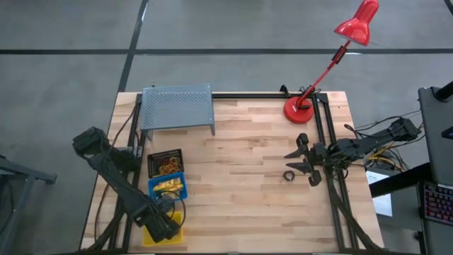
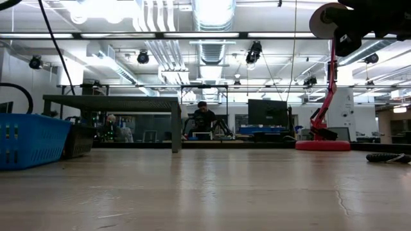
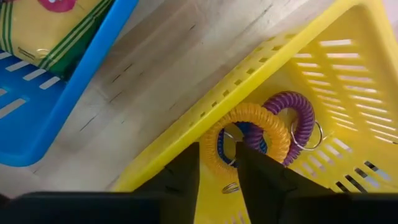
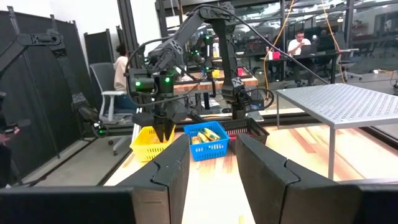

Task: Pick & Place Office Desk Supplies
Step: Put the black key chain in the yellow bin

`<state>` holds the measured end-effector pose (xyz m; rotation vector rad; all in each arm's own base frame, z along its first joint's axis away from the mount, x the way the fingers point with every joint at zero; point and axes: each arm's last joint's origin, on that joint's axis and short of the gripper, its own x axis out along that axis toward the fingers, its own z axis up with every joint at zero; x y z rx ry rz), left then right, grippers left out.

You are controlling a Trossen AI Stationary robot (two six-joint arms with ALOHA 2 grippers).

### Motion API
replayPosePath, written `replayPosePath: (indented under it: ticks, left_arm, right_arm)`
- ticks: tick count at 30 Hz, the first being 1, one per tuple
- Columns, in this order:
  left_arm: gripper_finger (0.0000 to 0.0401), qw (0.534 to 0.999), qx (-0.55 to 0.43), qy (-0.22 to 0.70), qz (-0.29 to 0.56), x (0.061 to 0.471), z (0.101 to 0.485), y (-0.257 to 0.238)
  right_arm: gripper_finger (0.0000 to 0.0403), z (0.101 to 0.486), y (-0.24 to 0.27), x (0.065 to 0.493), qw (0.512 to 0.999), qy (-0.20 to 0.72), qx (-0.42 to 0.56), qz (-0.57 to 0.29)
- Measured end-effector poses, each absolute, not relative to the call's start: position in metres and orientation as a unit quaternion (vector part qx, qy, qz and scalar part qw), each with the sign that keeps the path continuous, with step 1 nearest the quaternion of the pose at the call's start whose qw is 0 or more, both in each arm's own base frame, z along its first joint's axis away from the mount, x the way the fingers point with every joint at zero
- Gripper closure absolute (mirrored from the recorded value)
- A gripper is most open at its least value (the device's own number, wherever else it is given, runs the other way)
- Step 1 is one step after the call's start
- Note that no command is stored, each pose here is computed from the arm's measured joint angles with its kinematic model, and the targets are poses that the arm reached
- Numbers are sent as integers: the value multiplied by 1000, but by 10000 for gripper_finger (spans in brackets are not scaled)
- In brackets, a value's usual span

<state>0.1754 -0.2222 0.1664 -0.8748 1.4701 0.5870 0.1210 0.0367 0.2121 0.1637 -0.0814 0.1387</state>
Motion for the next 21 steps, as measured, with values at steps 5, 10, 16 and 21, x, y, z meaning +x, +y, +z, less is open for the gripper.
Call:
replayPosePath:
  ticks: [5, 10, 16, 21]
  left_arm:
    - [259, 614, -386, 636, 262, 175, 166, -222]
    - [234, 608, -391, 641, 257, 175, 169, -222]
    - [224, 617, -415, 633, 217, 171, 191, -218]
    - [224, 690, -423, 567, 155, 170, 220, -208]
  right_arm:
    - [278, 212, 37, 121, 993, -41, 82, 69]
    - [278, 212, 37, 121, 993, -41, 82, 69]
    - [278, 212, 37, 121, 993, -41, 82, 69]
    - [278, 212, 37, 121, 993, -41, 82, 69]
